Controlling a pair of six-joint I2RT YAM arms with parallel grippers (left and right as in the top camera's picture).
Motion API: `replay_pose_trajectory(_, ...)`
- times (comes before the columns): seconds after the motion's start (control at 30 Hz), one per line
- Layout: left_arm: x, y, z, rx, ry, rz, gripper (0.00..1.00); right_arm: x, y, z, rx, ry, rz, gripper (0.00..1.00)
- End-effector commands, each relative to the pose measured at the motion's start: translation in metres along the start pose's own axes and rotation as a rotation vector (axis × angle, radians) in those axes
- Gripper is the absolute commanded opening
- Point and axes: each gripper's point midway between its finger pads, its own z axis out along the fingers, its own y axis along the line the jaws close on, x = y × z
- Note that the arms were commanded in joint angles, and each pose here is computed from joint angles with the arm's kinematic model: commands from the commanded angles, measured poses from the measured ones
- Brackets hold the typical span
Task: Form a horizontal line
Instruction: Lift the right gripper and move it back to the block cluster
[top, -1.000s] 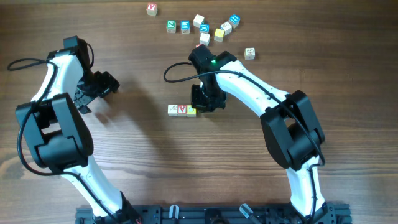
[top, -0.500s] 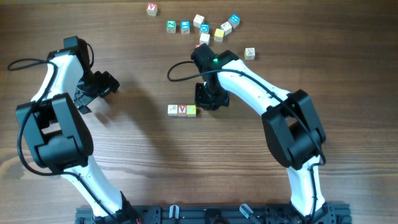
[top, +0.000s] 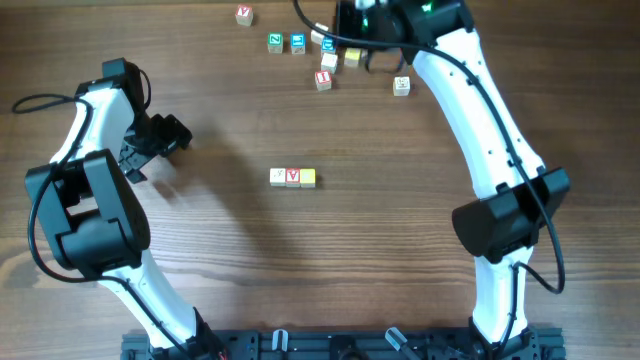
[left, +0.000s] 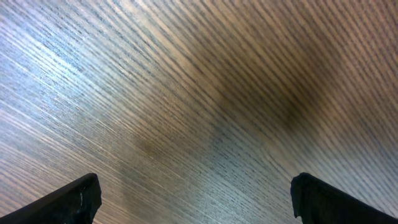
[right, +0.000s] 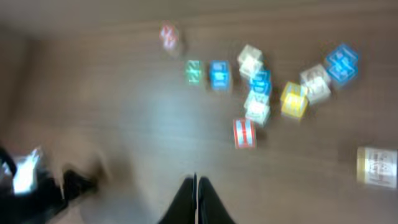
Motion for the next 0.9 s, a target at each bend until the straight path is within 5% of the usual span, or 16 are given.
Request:
replay_pose_trajectory(0.0,-0.002,0.002,-0.003,-0.005,-0.012,-0.005,1.0,-0.04,-0.009,0.007,0.082,-0.179,-0.064,0.04)
replay_pose_trajectory(0.07,-0.002,0.002,-0.003,-0.004,-0.012,-0.005,1.0,-0.048,-0.013,0.03,0.085,-0.22,-0.065,0.05)
replay_pose_trajectory(0.13,-0.002,0.002,-0.003,-0.005,-0.012,-0.005,1.0,-0.043,-0.02,0.063,0.088,-0.212,-0.064,0.22)
replay_pose_trajectory(0.17,-0.002,0.002,-0.003,-0.004,-0.012,-0.005,1.0,-0.033,-0.029,0.088,0.098,-0.186,-0.062,0.42)
replay_pose_trajectory(0.33,-0.002,0.002,-0.003,-0.005,-0.012,-0.005,1.0,0.023,-0.062,0.166,0.152,-0.038,-0.055,0.64)
replay_pose_trajectory(0.87,-0.002,0.002,-0.003,-0.005,-0.012,-0.005,1.0,0.088,-0.094,0.22,0.247,0.077,0.046,0.54)
